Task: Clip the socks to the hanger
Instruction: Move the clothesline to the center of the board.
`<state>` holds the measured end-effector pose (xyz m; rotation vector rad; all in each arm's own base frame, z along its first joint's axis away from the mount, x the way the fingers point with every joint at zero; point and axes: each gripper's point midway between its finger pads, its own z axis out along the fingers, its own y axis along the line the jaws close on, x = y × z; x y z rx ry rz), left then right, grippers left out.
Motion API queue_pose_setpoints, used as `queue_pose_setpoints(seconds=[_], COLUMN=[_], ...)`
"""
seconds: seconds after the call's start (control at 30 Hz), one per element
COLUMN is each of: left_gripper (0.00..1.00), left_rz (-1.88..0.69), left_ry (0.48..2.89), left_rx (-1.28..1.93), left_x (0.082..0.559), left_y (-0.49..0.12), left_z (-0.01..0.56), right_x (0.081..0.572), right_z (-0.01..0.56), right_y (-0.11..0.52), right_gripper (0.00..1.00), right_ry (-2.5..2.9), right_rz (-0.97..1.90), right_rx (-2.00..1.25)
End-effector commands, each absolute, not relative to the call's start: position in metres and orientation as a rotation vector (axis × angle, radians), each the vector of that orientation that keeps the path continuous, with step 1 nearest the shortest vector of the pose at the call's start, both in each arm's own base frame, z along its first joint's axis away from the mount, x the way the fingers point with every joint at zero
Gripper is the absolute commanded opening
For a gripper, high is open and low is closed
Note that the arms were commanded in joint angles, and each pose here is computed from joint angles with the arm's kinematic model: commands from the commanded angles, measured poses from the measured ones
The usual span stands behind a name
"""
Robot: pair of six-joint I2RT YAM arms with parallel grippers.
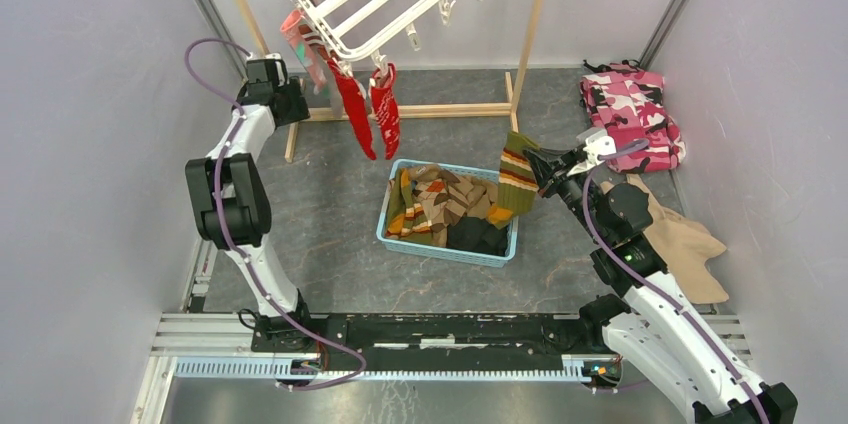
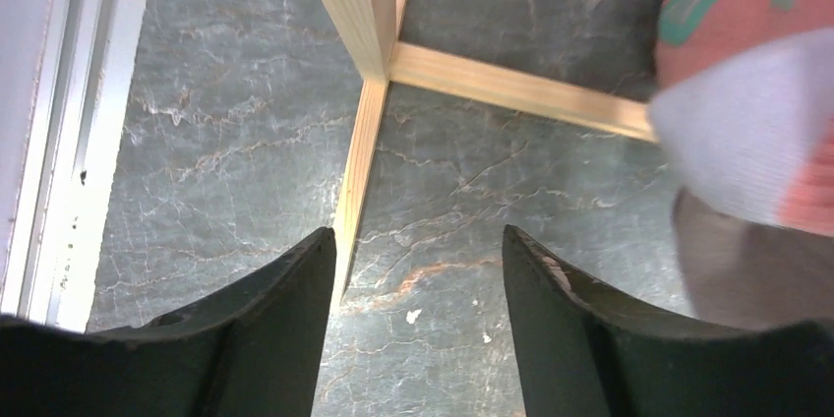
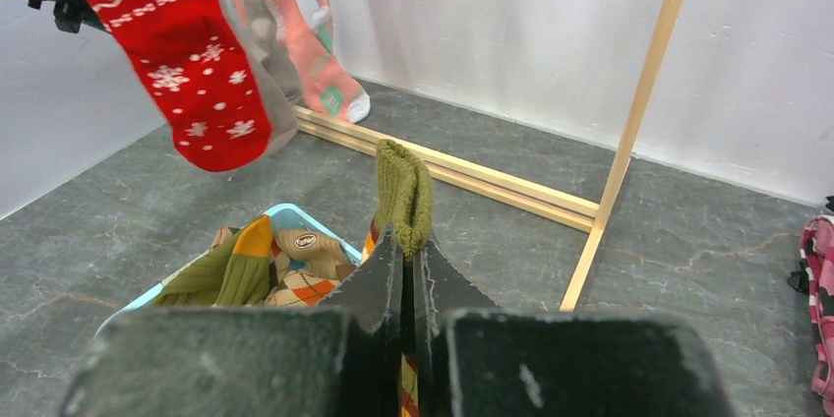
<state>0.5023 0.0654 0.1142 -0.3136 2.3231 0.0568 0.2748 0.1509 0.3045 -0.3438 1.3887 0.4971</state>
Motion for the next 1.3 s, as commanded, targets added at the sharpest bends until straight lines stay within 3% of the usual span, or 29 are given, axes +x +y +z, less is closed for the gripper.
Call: queue_pose_setpoints(seconds=[0.0, 0.27, 0.37, 0.53, 0.87, 0.97, 1.1, 1.27], left_gripper=[0.70, 0.72, 0.79, 0.99, 1.00, 1.00, 1.00, 1.00], left_rz=[-0.030, -0.141, -0.171, -0.251, -0.838, -1.035, -1.064, -1.101], left_ry=[2.258, 2.105, 2.013, 1.833, 1.492, 1.337, 1.147, 1.018], left_rx=[-0.348, -0.387, -0.401, -0.338, 0.323, 0.396, 0.580, 0.652], left_x=[0.507, 0.467, 0.436, 0.374, 0.250, 0.210, 0.171, 0.155], left_y=[0.059, 0.046, 0.041, 0.021, -0.108, -0.134, -0.160, -0.192], left_z=[0.134, 0.173, 0.193, 0.242, 0.313, 0.332, 0.351, 0.358], right_x=[0.273, 0.272, 0.271, 0.262, 0.238, 0.234, 0.229, 0.214], right_z=[0.315, 0.317, 0.318, 0.320, 0.338, 0.341, 0.352, 0.363], right_y=[0.151, 0.157, 0.166, 0.190, 0.238, 0.246, 0.254, 0.272], right_gripper=[0.00, 0.00, 0.00, 0.00, 0.00, 0.00, 0.00, 0.01], right_ry=[1.355, 1.351, 1.346, 1.314, 1.130, 1.066, 0.980, 0.898], right_rz=[0.504, 0.507, 0.533, 0.612, 0.805, 0.815, 0.829, 0.907], right_rx=[-0.348, -0.407, -0.463, -0.623, -0.975, -1.045, -1.098, -1.163])
